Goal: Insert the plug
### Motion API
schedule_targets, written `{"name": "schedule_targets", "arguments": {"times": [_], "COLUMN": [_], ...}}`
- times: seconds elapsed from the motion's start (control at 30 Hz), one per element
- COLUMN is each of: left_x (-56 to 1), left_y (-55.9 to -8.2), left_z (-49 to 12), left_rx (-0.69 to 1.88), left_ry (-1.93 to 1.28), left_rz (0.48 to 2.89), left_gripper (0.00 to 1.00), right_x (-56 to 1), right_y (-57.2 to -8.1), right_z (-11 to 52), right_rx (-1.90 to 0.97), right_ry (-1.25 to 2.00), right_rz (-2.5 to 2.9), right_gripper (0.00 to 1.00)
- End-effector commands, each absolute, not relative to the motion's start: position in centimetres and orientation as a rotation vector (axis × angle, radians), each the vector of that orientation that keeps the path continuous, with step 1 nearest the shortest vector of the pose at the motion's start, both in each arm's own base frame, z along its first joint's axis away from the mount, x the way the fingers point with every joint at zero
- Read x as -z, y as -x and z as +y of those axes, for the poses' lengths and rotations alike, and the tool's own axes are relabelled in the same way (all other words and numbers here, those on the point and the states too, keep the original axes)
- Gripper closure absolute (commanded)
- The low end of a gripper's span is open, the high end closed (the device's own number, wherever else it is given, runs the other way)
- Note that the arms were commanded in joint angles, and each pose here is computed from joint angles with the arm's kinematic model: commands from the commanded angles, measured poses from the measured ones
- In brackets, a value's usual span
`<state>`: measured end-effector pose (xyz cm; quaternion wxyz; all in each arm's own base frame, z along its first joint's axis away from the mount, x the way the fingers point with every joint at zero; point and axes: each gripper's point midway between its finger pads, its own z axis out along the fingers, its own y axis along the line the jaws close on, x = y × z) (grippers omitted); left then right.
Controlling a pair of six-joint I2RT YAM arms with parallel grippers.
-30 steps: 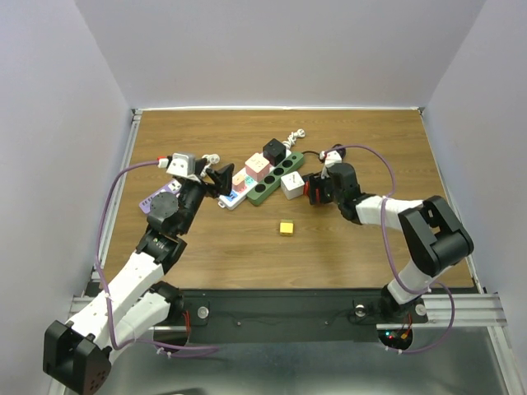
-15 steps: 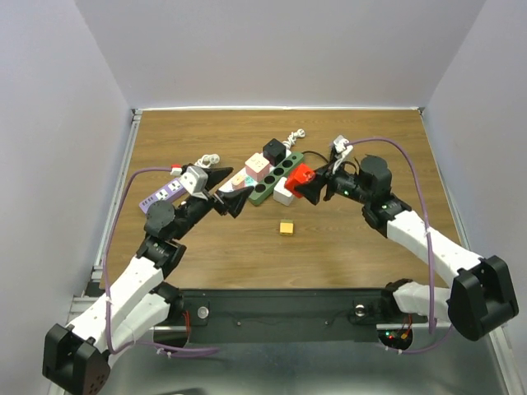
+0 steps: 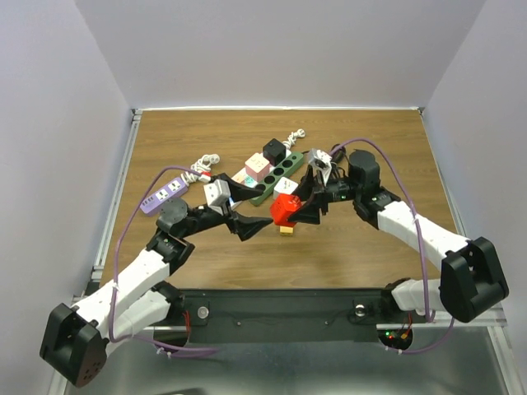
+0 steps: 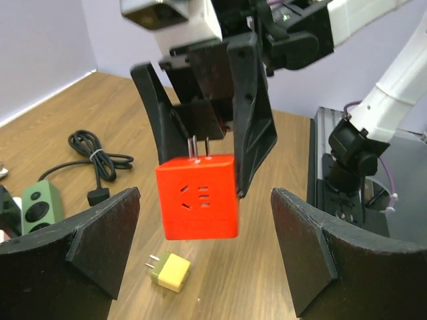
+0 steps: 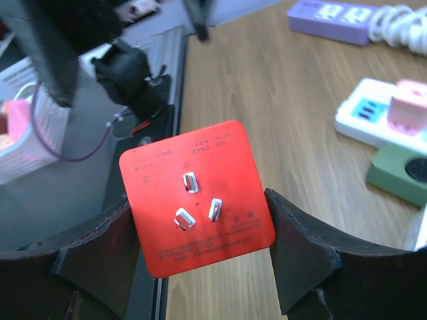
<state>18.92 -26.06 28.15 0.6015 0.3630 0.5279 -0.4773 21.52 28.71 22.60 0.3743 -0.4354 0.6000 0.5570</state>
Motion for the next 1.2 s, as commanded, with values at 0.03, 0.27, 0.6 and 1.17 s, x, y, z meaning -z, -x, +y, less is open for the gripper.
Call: {"name": "schedule_targets", "arguments": {"times": [0.03,0.27,0.6,1.17], "left_x": [-30.3,-29.9,-28.9,-28.9], "left_y": [-18.1,-18.3,-19.1,-19.4], "left_z": [-27.1,-28.5,-30.8,-31.0], "left_rx": [1.128,1.147,1.158,1.138], "left_ry": [-0.909,-0.935,-0.953,-0.931], "left_rz": [1.141,1.174,1.235,1.258], "left_gripper": [0.09,0.09,0.09,0.71], "right_x": [-28.1,-28.4,-27.3,-27.2], "right_y": [-19.6,-19.6,-20.2,-19.5], "right_z": [29.4,29.8,30.3,29.8], "right_rx": [-1.460,-1.477,-1.503,-1.449], "right_ry": [1.321,1.359,1.356,1.374], "right_rz": [1.233,1.207,1.245,1.201], "right_gripper": [1.00,1.00,0.99,0.99]}}
